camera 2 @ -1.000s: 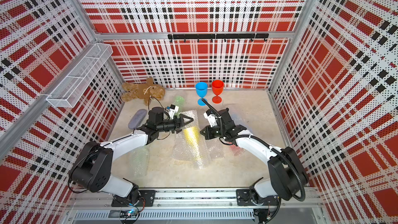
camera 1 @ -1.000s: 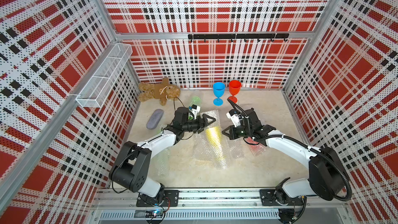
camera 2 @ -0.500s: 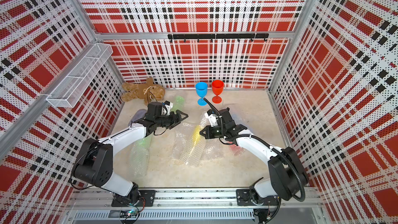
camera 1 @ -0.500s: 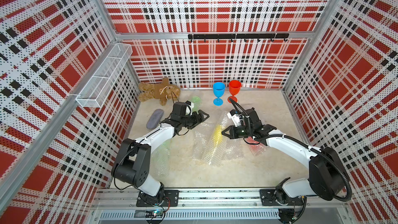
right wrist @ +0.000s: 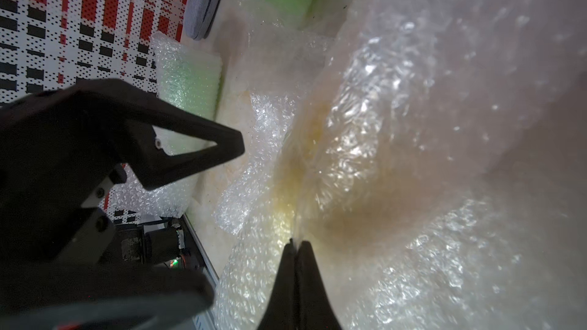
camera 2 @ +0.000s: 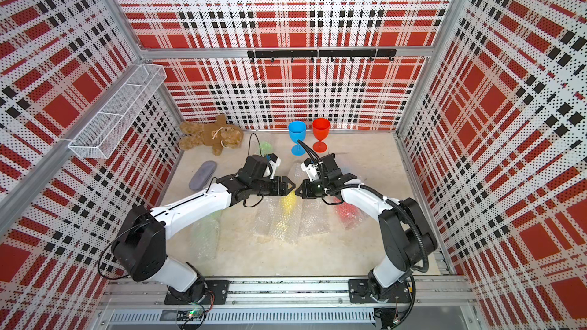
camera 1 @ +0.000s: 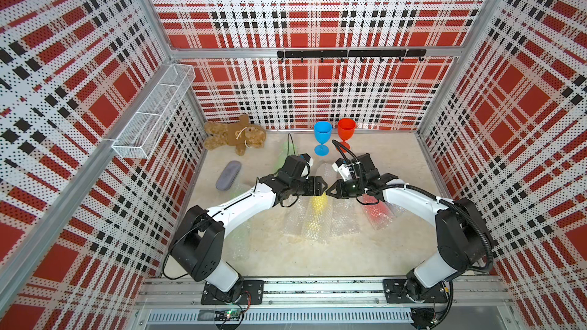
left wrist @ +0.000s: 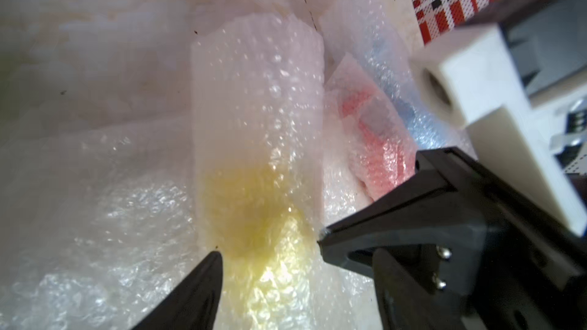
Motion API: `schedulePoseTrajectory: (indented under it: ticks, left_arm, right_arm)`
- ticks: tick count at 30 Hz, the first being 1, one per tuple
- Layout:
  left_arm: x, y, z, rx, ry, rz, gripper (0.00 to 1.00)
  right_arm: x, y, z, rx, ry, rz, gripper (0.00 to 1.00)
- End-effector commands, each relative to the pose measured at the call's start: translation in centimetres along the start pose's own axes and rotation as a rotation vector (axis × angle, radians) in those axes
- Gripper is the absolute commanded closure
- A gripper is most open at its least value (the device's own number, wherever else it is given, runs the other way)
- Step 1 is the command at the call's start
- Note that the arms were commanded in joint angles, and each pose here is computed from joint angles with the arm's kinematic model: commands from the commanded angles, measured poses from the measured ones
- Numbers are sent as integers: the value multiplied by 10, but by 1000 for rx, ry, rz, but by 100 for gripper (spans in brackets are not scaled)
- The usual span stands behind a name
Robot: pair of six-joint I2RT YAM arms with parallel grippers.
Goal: Unpack wine glasses from bubble wrap
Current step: Place the bubble wrap at the center of the board.
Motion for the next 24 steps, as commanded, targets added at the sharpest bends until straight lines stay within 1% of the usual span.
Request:
schedulePoseTrajectory:
  ticks: [1, 6, 9, 11, 13, 17, 20, 23, 24]
  left_arm:
    - [11, 12, 8, -132, 9, 75, 27]
    - [18, 18, 13, -255, 7, 142, 30]
    - [21, 23, 16, -270, 16, 137, 32]
    - [25, 23, 21, -263, 27, 133, 32]
    - [27, 22, 26, -262, 37, 132, 30]
    - [29, 22, 35, -259, 50, 129, 32]
    - [31, 22, 40, -251, 62, 124, 38]
    - [32, 20, 42, -240, 69, 120, 48]
    - [32, 20, 42, -235, 71, 118, 52]
  right_arm:
    - [0, -2, 4, -17, 31, -18, 100]
    - [-3, -3, 7, -13, 38, -24, 100]
    - [-4, -4, 8, -7, 37, -25, 100]
    - [-4, -5, 10, -11, 41, -22, 100]
    - [-4, -6, 11, -12, 40, -21, 100]
    - [-4, -8, 15, -18, 46, -14, 100]
    - [-4, -10, 17, -15, 48, -14, 100]
    - [-4, -13, 18, 3, 50, -20, 100]
    - [-5, -15, 18, 15, 48, -21, 100]
Point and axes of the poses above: each gripper's point midway between its finger pads, its own z axis out along the fingers, its own y axis along the line the jaws close on, x = y × z, the point moved 3 cm from there along -z, back along the fingers, and after that the axes turned 7 degrees about -z, right-handed, at the moved point
